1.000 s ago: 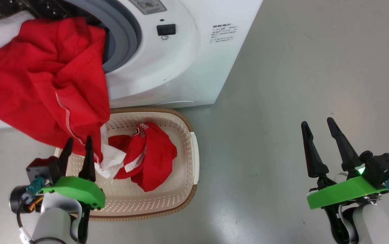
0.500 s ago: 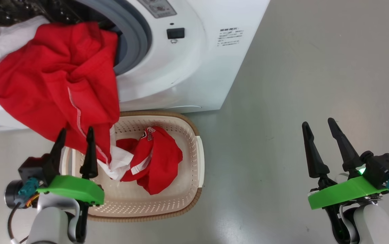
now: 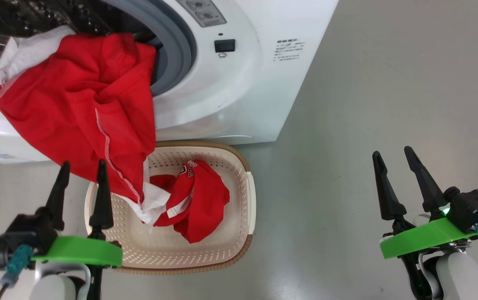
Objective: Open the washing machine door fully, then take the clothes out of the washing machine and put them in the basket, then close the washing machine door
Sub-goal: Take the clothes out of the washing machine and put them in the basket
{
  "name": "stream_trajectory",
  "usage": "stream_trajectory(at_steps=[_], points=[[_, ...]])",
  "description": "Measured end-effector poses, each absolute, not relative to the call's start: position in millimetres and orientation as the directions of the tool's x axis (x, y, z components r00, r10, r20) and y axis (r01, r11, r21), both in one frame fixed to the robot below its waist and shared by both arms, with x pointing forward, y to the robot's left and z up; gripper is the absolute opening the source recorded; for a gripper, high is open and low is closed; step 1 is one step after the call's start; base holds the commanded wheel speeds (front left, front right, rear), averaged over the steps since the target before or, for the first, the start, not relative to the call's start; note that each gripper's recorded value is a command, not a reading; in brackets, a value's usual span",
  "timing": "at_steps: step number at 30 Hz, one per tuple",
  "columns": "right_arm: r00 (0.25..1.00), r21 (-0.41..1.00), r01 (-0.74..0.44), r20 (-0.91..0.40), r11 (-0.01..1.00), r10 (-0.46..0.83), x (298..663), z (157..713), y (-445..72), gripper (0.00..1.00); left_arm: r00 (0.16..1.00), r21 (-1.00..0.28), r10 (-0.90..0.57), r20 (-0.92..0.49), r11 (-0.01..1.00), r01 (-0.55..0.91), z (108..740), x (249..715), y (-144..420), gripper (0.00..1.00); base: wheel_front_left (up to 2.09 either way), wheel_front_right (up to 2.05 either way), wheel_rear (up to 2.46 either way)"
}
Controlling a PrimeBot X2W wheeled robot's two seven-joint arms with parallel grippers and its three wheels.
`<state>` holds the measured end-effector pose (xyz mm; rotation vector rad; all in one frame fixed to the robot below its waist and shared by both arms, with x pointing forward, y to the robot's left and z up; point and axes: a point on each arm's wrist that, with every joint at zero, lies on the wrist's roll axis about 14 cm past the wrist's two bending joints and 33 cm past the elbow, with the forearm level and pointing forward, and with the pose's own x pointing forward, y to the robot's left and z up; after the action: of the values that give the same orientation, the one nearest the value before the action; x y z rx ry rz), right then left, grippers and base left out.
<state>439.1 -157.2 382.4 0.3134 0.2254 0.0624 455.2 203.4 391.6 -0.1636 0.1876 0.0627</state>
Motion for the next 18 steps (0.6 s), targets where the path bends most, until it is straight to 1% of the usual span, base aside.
stream_trajectory(at_steps=[11, 18], points=[[0.972, 0.310, -0.029, -0.212, 0.950, 0.099, 437.9, 382.3, -157.0, 1.00, 0.985, -0.147, 0.070, -0.158, 0.985, -0.094, 405.5, 436.4, 206.6, 1.00, 0.00, 0.00, 0.00], [0.972, 0.310, -0.030, -0.211, 0.950, 0.100, 437.9, 382.9, -157.0, 1.00, 0.988, -0.152, 0.069, -0.141, 0.984, -0.090, 411.1, 438.1, 203.8, 1.00, 0.00, 0.00, 0.00]])
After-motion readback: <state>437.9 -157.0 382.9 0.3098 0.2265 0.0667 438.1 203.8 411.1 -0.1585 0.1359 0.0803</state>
